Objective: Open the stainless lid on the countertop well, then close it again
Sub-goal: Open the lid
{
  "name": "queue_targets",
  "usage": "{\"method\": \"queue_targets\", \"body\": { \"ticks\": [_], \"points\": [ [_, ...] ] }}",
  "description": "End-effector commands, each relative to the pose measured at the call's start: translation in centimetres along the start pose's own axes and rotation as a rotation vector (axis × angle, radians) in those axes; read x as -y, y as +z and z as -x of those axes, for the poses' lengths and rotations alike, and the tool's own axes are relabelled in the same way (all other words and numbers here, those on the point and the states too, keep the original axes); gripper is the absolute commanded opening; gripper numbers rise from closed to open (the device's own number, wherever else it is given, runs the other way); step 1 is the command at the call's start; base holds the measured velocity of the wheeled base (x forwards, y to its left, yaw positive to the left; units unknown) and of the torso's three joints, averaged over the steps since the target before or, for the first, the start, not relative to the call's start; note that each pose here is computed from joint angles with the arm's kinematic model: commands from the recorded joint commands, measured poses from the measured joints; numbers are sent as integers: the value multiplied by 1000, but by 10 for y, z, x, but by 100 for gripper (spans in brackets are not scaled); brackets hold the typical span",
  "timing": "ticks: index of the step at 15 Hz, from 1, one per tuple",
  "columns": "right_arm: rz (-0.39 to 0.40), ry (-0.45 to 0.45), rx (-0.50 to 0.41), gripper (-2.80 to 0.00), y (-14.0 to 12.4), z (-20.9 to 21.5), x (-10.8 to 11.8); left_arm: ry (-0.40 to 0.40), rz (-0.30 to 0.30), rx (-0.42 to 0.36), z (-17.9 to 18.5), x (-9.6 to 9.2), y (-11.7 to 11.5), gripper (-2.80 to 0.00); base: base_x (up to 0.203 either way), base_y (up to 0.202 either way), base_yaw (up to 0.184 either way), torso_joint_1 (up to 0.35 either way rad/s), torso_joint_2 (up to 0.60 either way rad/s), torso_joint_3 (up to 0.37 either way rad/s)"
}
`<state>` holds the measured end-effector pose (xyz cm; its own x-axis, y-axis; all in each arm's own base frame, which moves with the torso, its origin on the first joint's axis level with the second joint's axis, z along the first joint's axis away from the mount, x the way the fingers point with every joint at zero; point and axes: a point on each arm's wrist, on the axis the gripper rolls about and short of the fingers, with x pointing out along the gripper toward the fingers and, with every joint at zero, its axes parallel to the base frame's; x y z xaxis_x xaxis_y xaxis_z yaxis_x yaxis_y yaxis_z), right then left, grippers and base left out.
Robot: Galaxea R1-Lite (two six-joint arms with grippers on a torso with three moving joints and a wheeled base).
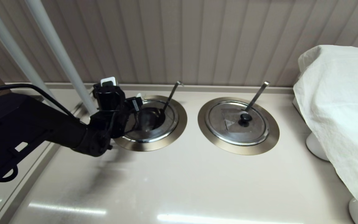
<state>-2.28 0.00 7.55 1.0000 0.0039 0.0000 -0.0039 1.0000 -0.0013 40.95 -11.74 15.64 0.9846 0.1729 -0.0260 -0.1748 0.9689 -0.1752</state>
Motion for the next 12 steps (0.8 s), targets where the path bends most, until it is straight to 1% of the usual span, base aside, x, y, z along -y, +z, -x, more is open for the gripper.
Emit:
{"method": "queue_targets", "body": {
  "ticks": [1,2,4,7,9,10,12],
  "points": [
    [0,1,0,0,0,0,0,23,3,2,-3,-7,1,0,0,0,0,0,0,0],
    [0,2,-1,0,0,0,0,44,8,11,-7,-17,4,0,0,0,0,0,0,0],
    [0,-1,-2,0,0,0,0,103,26,45,-21,-42,16,0,0,0,0,0,0,0],
    [0,2,0,0,0,0,0,181,35,78,-41,-85,27,0,0,0,0,0,0,0],
    [0,0,0,0,0,0,0,225,47,126,-47,-107,46,0,0,0,0,0,0,0],
    [0,1,-2,0,0,0,0,246,53,152,-46,-117,60,0,0,0,0,0,0,0],
    [0,1,-1,0,0,0,0,284,62,196,-46,-135,80,0,0,0,0,0,0,0]
  ]
}}
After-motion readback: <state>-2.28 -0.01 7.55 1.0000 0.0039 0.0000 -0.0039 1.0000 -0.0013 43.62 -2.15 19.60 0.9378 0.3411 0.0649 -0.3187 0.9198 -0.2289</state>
